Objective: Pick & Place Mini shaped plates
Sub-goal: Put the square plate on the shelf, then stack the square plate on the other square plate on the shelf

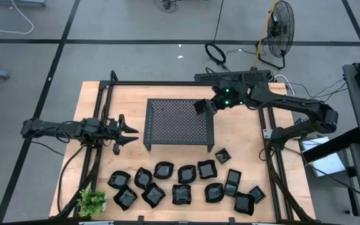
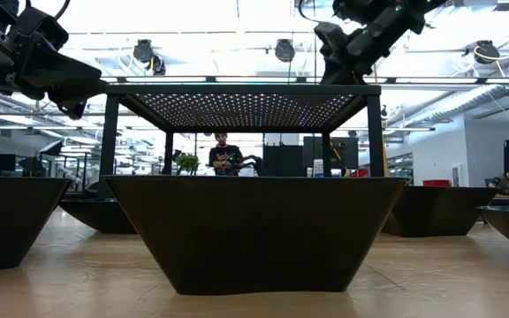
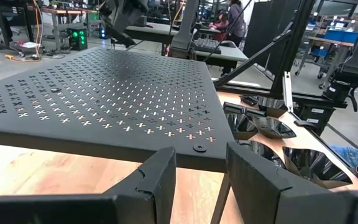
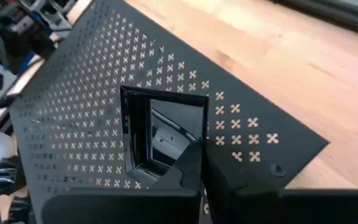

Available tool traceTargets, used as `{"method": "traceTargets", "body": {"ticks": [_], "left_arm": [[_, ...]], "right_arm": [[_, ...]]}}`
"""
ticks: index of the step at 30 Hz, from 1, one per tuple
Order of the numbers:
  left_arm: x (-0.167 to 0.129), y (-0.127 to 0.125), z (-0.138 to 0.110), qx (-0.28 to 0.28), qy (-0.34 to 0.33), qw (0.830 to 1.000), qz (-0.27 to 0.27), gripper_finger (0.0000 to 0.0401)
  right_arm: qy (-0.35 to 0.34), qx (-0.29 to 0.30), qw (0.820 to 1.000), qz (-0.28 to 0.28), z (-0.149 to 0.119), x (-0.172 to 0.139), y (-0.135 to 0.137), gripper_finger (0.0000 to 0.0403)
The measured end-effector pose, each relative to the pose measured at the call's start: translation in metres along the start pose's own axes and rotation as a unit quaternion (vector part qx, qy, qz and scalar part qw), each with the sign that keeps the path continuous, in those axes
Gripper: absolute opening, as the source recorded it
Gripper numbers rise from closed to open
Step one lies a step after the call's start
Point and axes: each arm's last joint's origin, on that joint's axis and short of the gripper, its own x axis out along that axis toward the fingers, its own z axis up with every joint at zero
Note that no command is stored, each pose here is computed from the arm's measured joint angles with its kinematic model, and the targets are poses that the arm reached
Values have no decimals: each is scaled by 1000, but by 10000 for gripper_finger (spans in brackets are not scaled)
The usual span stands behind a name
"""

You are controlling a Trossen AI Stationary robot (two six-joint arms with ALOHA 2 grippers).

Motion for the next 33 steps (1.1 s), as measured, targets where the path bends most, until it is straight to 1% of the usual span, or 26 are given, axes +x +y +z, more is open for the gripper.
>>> {"method": "traceTargets", "body": {"ticks": [4,12,16,19,25,27,30,33], "left_arm": [[0,0,0,0,0,1000,0,145],[0,0,0,0,0,1000,0,145],[0,0,0,0,0,1000,0,145],[0,0,0,0,0,1000,0,145],[0,0,0,0,0,1000,0,145],[0,0,0,0,0,1000,0,145],[0,0,0,0,0,1000,0,145],[0,0,0,0,0,1000,0,145]], "right_arm": [[11,-8,1000,-6,-2,6,0,0],[24,-11,1000,-13,-5,6,-1,2],[34,-11,999,-19,-7,6,-2,23],[33,-25,999,-18,-7,5,-2,44],[20,-64,998,-8,-6,-5,1,90],[14,-89,996,1,-7,-13,5,105],[10,-140,989,36,-13,-27,16,126],[14,-192,977,88,-23,-43,30,145]]}}
